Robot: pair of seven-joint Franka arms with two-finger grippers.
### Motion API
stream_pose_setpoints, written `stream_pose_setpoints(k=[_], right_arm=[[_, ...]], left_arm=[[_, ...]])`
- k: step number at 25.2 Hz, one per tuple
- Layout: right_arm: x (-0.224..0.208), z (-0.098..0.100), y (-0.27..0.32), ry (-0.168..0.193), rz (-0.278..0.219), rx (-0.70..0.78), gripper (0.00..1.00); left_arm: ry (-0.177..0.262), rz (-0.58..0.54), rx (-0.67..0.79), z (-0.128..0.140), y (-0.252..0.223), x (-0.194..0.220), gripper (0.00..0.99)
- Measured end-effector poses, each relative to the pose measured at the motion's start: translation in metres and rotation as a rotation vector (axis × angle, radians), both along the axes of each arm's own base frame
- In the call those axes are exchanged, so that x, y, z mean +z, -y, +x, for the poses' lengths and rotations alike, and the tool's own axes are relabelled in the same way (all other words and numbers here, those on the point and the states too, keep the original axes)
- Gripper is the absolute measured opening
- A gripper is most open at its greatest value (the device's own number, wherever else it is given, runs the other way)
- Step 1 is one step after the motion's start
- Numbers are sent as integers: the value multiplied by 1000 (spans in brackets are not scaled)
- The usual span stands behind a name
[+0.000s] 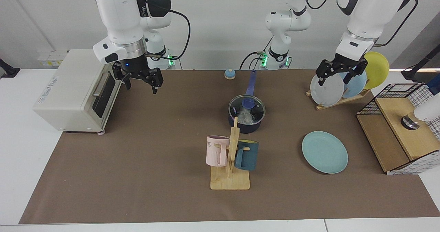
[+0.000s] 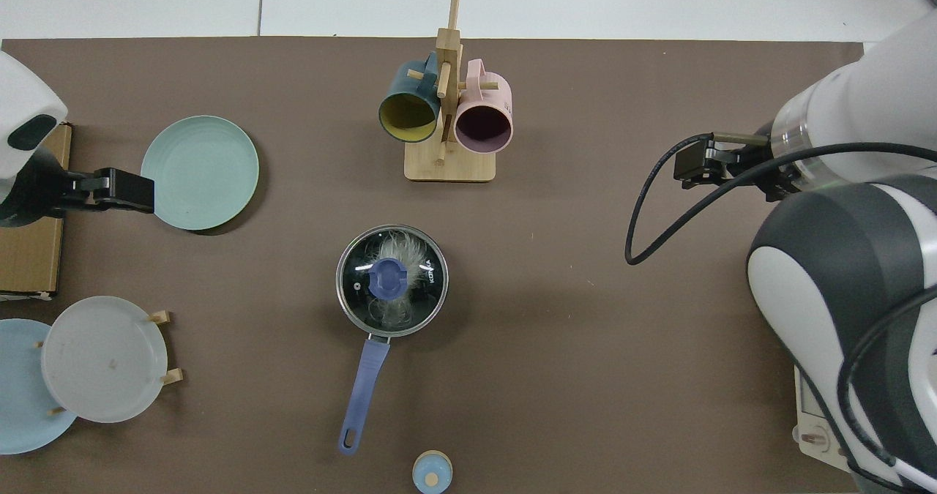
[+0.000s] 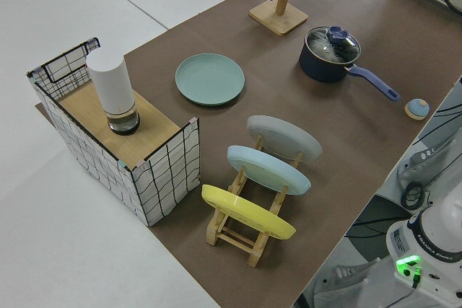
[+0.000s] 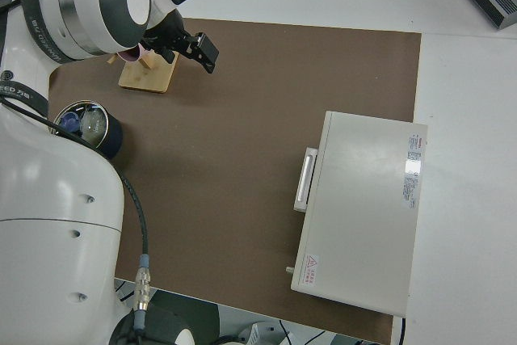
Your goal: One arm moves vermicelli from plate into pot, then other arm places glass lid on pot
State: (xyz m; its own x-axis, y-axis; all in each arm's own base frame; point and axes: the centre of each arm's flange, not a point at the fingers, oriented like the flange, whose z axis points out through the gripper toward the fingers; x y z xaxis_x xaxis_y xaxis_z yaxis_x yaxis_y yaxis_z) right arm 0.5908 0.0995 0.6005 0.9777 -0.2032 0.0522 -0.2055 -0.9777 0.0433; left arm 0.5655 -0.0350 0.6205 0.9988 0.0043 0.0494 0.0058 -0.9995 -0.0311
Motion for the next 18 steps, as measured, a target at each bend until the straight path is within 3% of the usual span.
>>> stream_pose_setpoints(k=[4,10,18], right_arm=[[-18,-6,17,4,18,10,996],[-57,-16,31,-48,12,-5,996],[-62,-18,44,-60,11,-27,996]], left_arm=[[0,0,0,0,0,0,991],[0,0,0,0,0,0,991],[0,0,0,0,0,0,991]])
